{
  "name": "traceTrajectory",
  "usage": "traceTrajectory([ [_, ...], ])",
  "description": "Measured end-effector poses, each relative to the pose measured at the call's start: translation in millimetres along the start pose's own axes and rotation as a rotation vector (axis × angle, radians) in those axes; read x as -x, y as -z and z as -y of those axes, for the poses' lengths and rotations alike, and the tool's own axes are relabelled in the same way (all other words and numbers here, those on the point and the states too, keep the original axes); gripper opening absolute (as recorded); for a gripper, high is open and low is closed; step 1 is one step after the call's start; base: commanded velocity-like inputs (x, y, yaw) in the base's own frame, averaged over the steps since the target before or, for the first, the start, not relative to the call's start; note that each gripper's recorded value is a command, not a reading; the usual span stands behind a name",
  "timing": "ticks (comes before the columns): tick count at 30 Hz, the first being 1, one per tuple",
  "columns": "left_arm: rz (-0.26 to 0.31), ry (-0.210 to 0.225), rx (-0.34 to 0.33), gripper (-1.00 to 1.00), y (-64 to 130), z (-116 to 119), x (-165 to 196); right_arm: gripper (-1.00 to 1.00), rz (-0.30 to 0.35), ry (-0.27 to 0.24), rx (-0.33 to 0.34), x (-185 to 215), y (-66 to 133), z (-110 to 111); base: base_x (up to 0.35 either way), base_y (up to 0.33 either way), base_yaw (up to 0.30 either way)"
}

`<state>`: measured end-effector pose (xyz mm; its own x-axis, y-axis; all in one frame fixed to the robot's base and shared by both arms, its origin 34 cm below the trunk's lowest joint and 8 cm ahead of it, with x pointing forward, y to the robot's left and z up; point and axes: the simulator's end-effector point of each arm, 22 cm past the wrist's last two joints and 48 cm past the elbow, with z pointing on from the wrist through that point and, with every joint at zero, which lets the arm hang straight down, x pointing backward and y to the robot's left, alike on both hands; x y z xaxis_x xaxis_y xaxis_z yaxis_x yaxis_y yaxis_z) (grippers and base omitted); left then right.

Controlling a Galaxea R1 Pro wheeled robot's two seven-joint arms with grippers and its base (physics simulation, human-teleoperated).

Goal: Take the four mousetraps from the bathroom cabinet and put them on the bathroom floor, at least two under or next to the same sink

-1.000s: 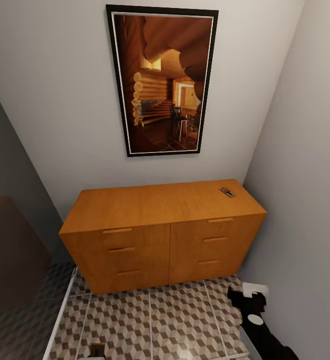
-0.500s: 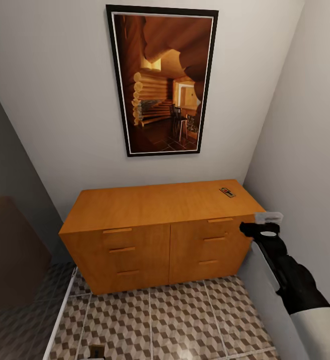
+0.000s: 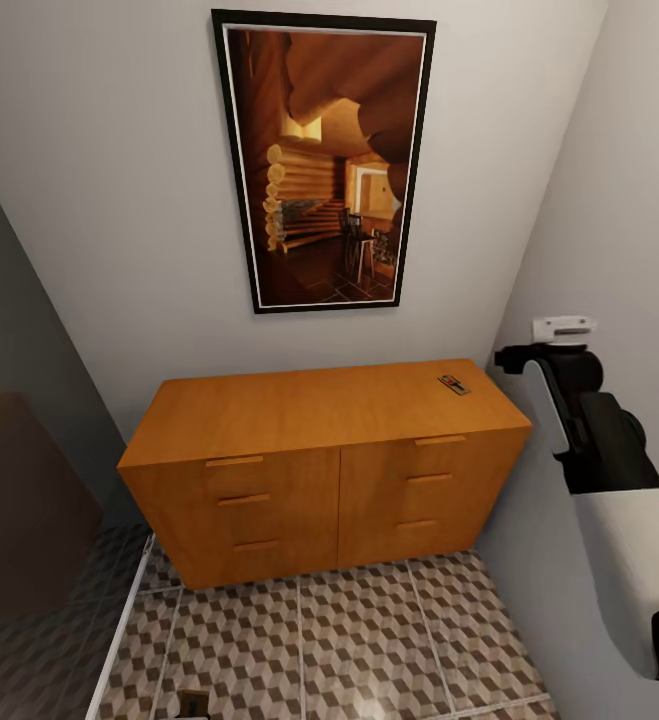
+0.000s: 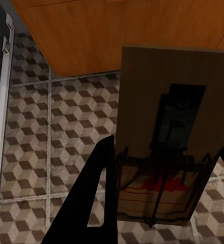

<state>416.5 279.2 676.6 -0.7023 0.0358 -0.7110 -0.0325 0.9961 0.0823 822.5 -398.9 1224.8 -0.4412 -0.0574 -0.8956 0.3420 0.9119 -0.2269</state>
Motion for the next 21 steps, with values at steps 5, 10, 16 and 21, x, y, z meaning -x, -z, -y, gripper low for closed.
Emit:
traceTrajectory([
  [5, 0.000, 0.000, 0.000, -1.00, 0.0, 0, 0, 1.00, 0.004, -0.001, 0.007, 3, 1.6, -3, 0.000, 0.000, 0.000],
  [10, 0.000, 0.000, 0.000, -1.00, 0.0, 0, 0, 1.00, -0.006, -0.002, 0.024, 0, 0.2, -8, 0.000, 0.000, 0.059],
  [16, 0.000, 0.000, 0.000, -1.00, 0.0, 0, 0, 1.00, -0.011, -0.003, 0.033, -2, -0.4, -10, 0.000, 0.000, 0.209],
  [21, -0.002, 0.000, 0.001, -1.00, 0.1, -1, -1, 1.00, -0.013, -0.001, 0.036, -3, -1.2, -12, 0.000, -0.010, 0.242],
])
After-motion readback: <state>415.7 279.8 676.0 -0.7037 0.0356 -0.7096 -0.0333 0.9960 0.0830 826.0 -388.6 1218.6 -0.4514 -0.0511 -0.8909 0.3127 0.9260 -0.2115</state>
